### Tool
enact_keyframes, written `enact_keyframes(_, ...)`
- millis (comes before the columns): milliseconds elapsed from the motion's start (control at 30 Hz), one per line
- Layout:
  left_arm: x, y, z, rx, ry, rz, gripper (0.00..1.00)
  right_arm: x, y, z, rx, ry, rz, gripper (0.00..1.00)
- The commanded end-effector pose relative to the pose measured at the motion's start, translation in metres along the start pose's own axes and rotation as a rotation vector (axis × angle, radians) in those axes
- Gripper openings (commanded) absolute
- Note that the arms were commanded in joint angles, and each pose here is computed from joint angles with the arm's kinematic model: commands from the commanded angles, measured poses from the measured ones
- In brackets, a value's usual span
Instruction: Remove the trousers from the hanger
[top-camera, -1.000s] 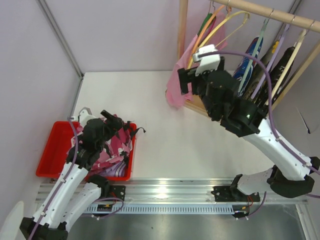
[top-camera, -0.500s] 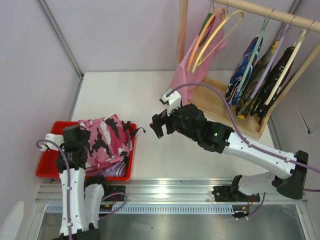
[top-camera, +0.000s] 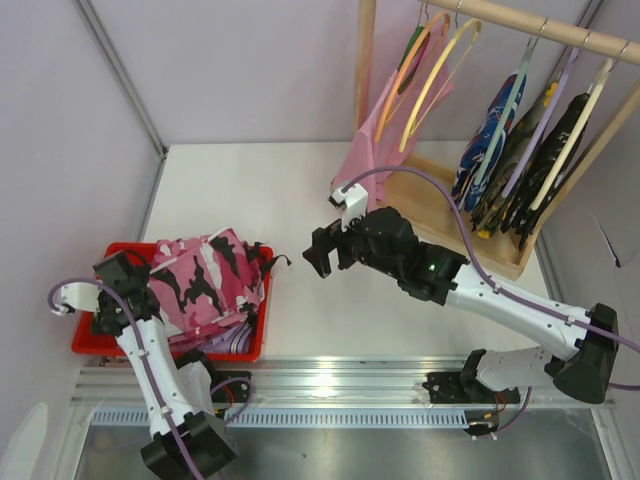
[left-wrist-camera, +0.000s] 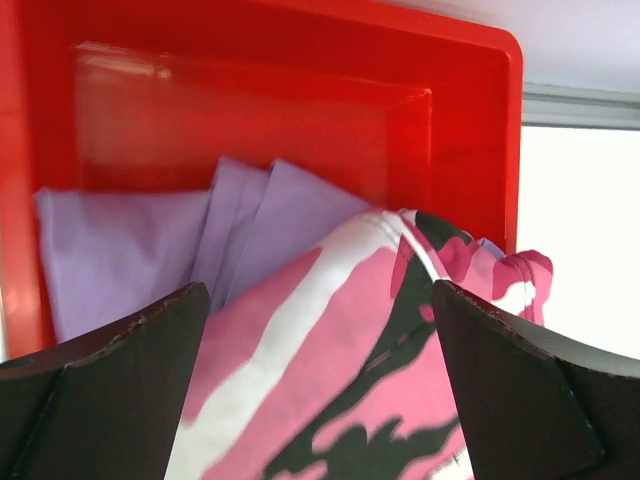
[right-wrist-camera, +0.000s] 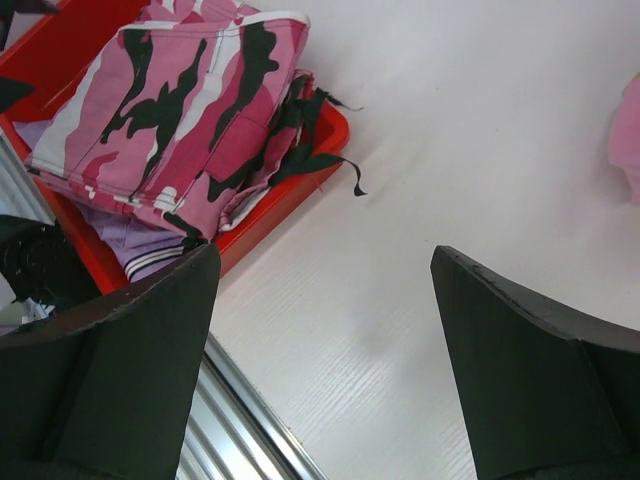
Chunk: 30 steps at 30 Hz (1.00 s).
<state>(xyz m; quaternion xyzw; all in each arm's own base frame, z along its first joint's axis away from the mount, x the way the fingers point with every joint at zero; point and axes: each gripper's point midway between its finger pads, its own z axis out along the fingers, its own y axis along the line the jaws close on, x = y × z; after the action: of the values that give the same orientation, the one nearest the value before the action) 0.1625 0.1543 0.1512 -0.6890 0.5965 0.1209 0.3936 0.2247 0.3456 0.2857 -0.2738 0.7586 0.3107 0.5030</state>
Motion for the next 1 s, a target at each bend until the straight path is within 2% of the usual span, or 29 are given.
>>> enact_keyframes(0, 0.000, -0.026, 0.026, 0.131, -0.044, 0.053, 1.00, -0.023, 0.001, 0.001, -0.030, -0.046, 0.064, 0.93)
enact_keyframes(100, -0.003, -0.042, 0.037, 0.195, -0.066, 0.032, 1.00, -0.022, -0.003, 0.008, -0.006, -0.023, 0.062, 0.92)
enact_keyframes(133, 0.013, -0.038, 0.045, 0.202, -0.021, 0.036, 0.99, -0.019, -0.005, 0.010, 0.006, -0.008, 0.058, 0.92)
enact_keyframes(300, 0.031, -0.032, 0.059, 0.206, 0.005, -0.020, 0.97, -0.022, -0.006, 0.022, 0.026, 0.028, 0.033, 0.92)
enact_keyframes(367, 0.039, -0.038, 0.062, 0.251, 0.029, -0.028, 0.93, -0.022, -0.006, 0.024, 0.028, 0.036, 0.029, 0.92)
enact_keyframes(433, 0.039, -0.047, 0.062, 0.302, 0.032, -0.034, 0.86, -0.022, -0.006, 0.028, 0.029, 0.040, 0.029, 0.92)
enact_keyframes(533, 0.044, -0.044, 0.066, 0.281, 0.049, -0.037, 0.72, -0.020, -0.007, 0.031, 0.035, 0.059, 0.026, 0.92)
enact_keyframes(600, 0.043, -0.038, 0.066, 0.244, 0.043, -0.045, 0.59, -0.025, -0.007, 0.030, 0.040, 0.052, 0.023, 0.92)
enact_keyframes(633, 0.042, -0.038, 0.066, 0.245, 0.042, -0.043, 0.48, -0.025, -0.008, 0.029, 0.046, 0.047, 0.021, 0.92)
enact_keyframes(667, 0.042, -0.037, 0.066, 0.246, 0.038, -0.029, 0.43, -0.026, -0.011, 0.030, 0.054, 0.044, 0.020, 0.92)
enact_keyframes(700, 0.035, -0.046, 0.063, 0.272, 0.027, -0.024, 0.31, -0.027, -0.012, 0.030, 0.057, 0.043, 0.018, 0.92)
enact_keyframes(733, 0.033, -0.048, 0.062, 0.277, 0.024, -0.014, 0.26, -0.027, -0.015, 0.031, 0.063, 0.043, 0.019, 0.92)
enact_keyframes(800, 0.026, -0.053, 0.061, 0.287, 0.004, 0.018, 0.22, -0.028, -0.017, 0.033, 0.066, 0.045, 0.020, 0.92)
enact_keyframes(967, -0.001, -0.072, 0.053, 0.329, -0.077, 0.091, 0.18, -0.034, -0.023, 0.034, 0.083, 0.047, 0.025, 0.92)
